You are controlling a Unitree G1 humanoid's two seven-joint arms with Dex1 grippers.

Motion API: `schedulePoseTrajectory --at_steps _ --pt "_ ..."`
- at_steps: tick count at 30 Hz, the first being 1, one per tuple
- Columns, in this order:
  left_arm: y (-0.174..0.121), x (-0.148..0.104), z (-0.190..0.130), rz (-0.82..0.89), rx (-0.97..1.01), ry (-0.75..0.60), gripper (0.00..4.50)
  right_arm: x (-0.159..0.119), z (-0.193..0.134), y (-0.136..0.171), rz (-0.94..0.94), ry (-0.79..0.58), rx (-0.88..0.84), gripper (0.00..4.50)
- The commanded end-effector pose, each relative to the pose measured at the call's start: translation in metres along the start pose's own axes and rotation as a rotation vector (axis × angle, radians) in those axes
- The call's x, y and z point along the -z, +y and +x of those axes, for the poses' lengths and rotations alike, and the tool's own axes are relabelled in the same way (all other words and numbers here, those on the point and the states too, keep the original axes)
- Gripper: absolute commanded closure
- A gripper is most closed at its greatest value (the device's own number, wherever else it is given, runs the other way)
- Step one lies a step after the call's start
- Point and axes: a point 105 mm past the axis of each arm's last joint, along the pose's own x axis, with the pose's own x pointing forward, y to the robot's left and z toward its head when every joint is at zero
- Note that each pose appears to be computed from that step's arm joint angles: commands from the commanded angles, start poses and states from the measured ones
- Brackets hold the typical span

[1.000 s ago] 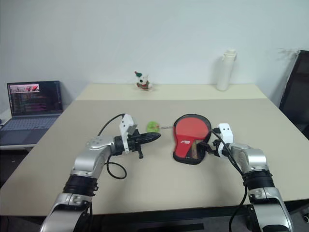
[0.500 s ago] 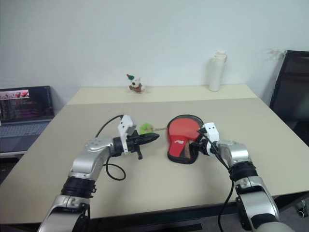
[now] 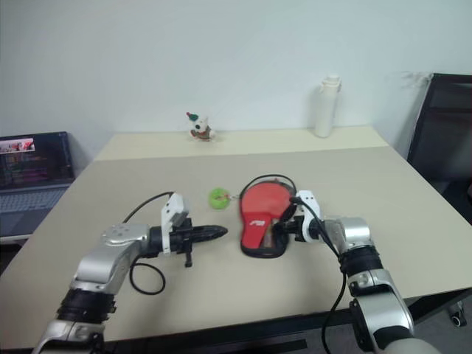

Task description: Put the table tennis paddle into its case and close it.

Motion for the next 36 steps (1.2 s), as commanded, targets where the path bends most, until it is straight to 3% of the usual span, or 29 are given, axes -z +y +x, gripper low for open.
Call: schedulePoseTrajectory --at_steps 1,8,17,29,36 --pt "-0.025 -0.005 -0.008 0.014 0.103 0.012 4.50 -0.003 -0.003 0.035 -0.049 0.000 -0.138 4.48" --pt "-0.054 0.009 -0.018 -0.014 0.183 0.073 4.50 0.029 -0.026 0.042 -0.026 0.047 -0.113 4.48" --pt "-0.061 0.014 -0.018 -0.022 0.201 0.086 4.50 0.059 -0.061 0.041 0.065 0.040 0.010 4.48" --pt "-0.053 0.017 -0.013 -0.003 0.214 0.087 4.50 0.081 -0.060 0.055 0.214 0.008 0.065 4.48" --pt "-0.052 0.019 -0.014 -0.005 0.197 0.085 4.50 0.078 -0.063 0.050 0.281 -0.044 0.091 4.48"
